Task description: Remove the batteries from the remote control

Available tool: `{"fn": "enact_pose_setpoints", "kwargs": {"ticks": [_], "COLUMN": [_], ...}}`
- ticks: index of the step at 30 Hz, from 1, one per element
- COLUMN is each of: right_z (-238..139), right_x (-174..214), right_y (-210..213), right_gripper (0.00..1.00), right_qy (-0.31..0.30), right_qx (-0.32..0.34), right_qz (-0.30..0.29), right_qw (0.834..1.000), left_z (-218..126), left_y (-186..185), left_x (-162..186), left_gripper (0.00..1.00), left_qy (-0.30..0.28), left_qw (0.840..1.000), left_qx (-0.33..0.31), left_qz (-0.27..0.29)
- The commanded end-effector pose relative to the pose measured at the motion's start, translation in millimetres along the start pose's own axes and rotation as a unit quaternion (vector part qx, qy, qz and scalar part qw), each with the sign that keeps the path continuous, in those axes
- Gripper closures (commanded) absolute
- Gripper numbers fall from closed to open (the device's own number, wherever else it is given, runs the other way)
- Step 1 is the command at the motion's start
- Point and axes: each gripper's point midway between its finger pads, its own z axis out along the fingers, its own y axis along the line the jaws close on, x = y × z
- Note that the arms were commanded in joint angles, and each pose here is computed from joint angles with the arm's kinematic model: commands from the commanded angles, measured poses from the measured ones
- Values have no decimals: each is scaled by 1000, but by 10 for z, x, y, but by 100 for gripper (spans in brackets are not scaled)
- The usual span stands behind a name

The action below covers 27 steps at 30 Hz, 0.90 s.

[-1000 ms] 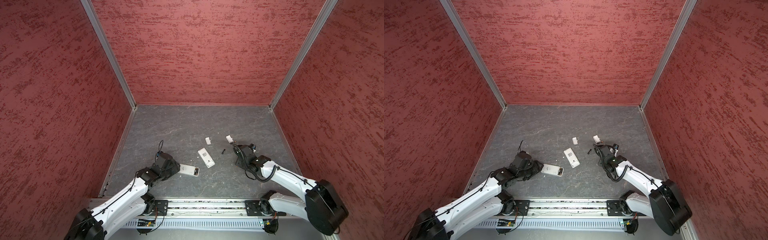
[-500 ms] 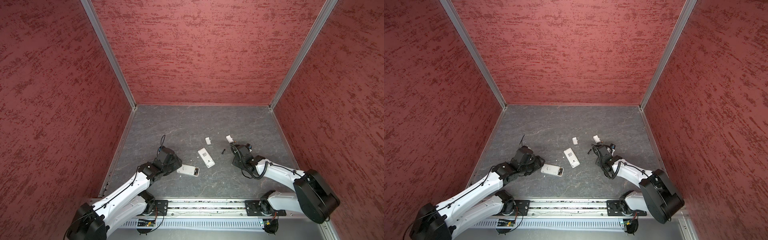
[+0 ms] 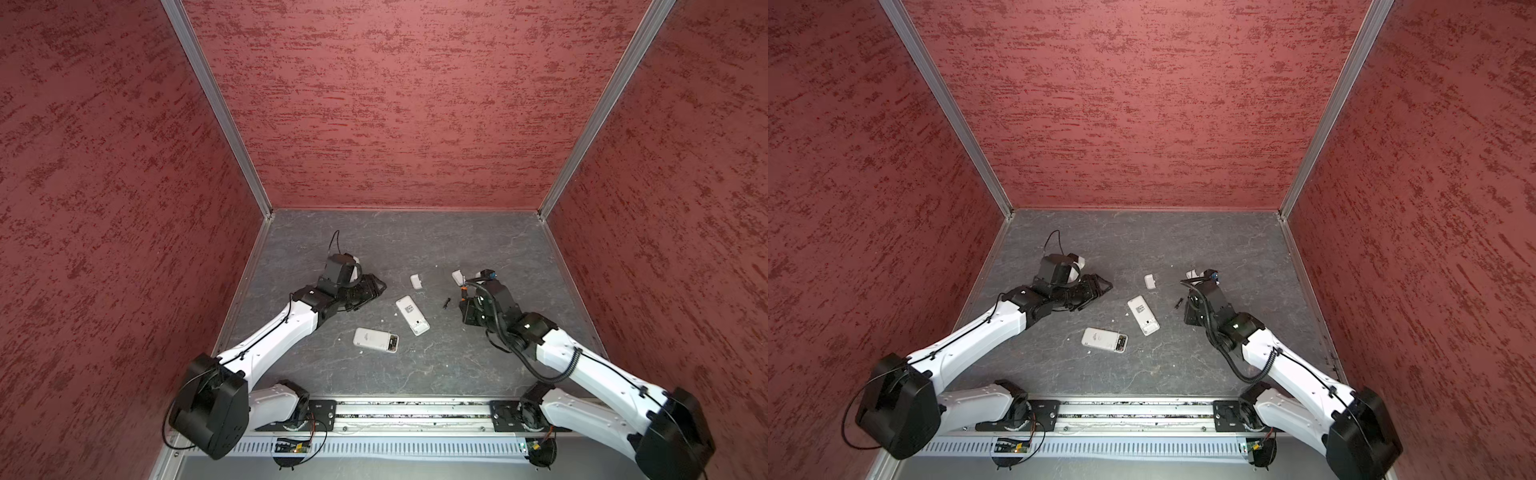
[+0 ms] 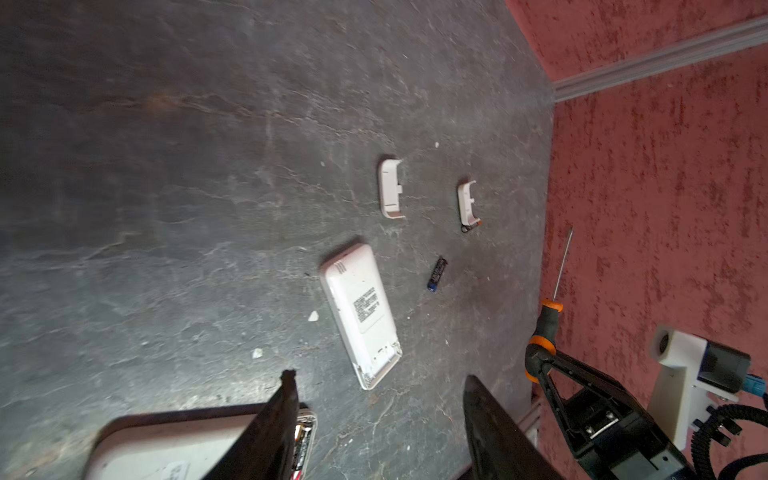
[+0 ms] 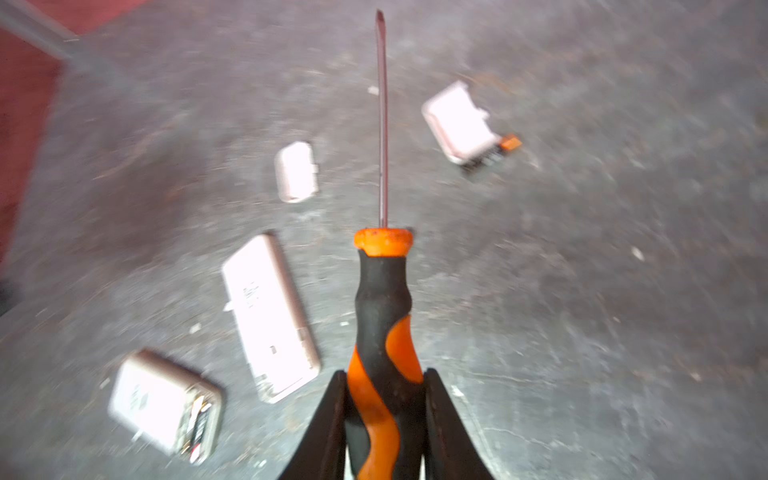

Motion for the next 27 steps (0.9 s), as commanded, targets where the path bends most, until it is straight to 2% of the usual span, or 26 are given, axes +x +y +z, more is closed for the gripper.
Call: {"fn": "enact_pose_setpoints", "kwargs": {"ticks": [1, 6, 15, 22, 27], "right_z": [-37, -8, 6, -6, -7], "right_x": [47, 16, -45, -51, -52], "right_y": [354, 753, 1238, 1369, 1386], "right_gripper": [100, 100, 100, 100, 100], "right_qy": [7, 7, 10, 12, 7], "right_qx": [-65, -107, -156, -165, -167], "right_qz": [-97, -154, -194, -206, -203], "right_qw": [993, 982, 968, 964, 965], "left_z": [37, 120, 216, 367, 431], "left_y": [-418, -675, -913, -981, -962], "left_x": [-70, -9, 139, 235, 258], "left_gripper": [37, 37, 41, 53, 73], "left_qy": [2, 8, 28, 48, 52], "left_qw": [996, 992, 988, 988, 988], "left_qx": [73, 109, 129, 126, 122], "left_qz": [44, 61, 76, 81, 80]}}
